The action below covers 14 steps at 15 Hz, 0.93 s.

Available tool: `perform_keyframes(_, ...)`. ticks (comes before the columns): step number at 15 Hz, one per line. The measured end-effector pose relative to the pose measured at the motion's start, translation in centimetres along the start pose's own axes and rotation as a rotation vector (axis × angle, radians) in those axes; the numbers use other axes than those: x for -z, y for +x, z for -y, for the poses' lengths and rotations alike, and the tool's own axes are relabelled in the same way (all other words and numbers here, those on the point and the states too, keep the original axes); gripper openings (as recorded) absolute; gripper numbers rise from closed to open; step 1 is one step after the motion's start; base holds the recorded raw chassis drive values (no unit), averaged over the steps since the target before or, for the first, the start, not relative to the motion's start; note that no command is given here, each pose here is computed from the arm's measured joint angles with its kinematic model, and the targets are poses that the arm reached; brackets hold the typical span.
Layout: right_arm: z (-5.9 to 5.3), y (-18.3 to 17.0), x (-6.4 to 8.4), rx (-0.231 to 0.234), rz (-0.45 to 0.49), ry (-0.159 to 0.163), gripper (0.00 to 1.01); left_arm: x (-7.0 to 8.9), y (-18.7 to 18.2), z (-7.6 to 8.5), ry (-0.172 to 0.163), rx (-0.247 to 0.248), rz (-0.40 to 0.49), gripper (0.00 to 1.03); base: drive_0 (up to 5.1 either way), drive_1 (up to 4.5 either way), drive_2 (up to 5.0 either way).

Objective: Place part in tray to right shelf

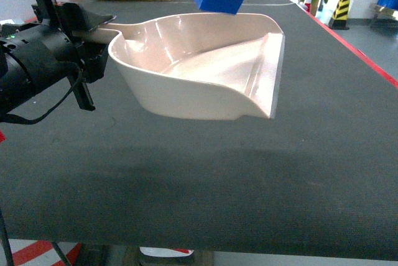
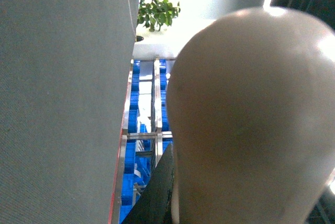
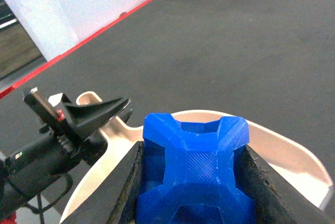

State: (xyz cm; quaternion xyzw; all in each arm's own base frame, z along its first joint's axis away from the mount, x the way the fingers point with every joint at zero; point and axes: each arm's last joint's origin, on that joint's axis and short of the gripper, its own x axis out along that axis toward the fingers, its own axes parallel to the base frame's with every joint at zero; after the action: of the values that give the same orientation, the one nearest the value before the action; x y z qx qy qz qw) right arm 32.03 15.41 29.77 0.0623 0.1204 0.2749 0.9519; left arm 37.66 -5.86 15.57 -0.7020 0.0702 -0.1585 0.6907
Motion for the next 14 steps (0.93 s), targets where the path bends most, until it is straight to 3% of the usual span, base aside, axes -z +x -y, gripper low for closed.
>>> perform_keyframes(3,0.0,1.6,2.5,-0.004,-0.122,0.055,0.46,0.0,0.0,0.0,0.000,0.000,0.001,0.15,0.0,0.00,0.0)
perform_keyframes(5,0.2,2.3,3.1,-0.011,-0.129,0.063,0.65,0.0,0.0,0.0,0.003,0.000,0.000,0.15,0.0,0.00,0.0)
perform_keyframes(8,0.0,1.3,2.0,-0.012,-0.063,0.052,0.96,0.0,0.0,0.0,0.001,0.000,0.000,0.15,0.0,0.00,0.0)
perform_keyframes(9,0.0,0.6,1.5,-0.014,-0.043,0.052,1.00,0.0,0.0,0.0,0.002,-0.001,0.001,0.15,0.0,0.00,0.0)
perform_keyframes(12,0.3,-3.2,-0.6,0.011,0.077,0.031,0.98,0.0,0.0,0.0,0.001,0.000,0.003,0.15,0.0,0.00,0.0)
perform_keyframes(14,0.8,-6.4,-1.3,0.071,0.165,-0.004,0.98,0.0,0.0,0.0,0.001,-0.001,0.001,0.15,0.0,0.00,0.0)
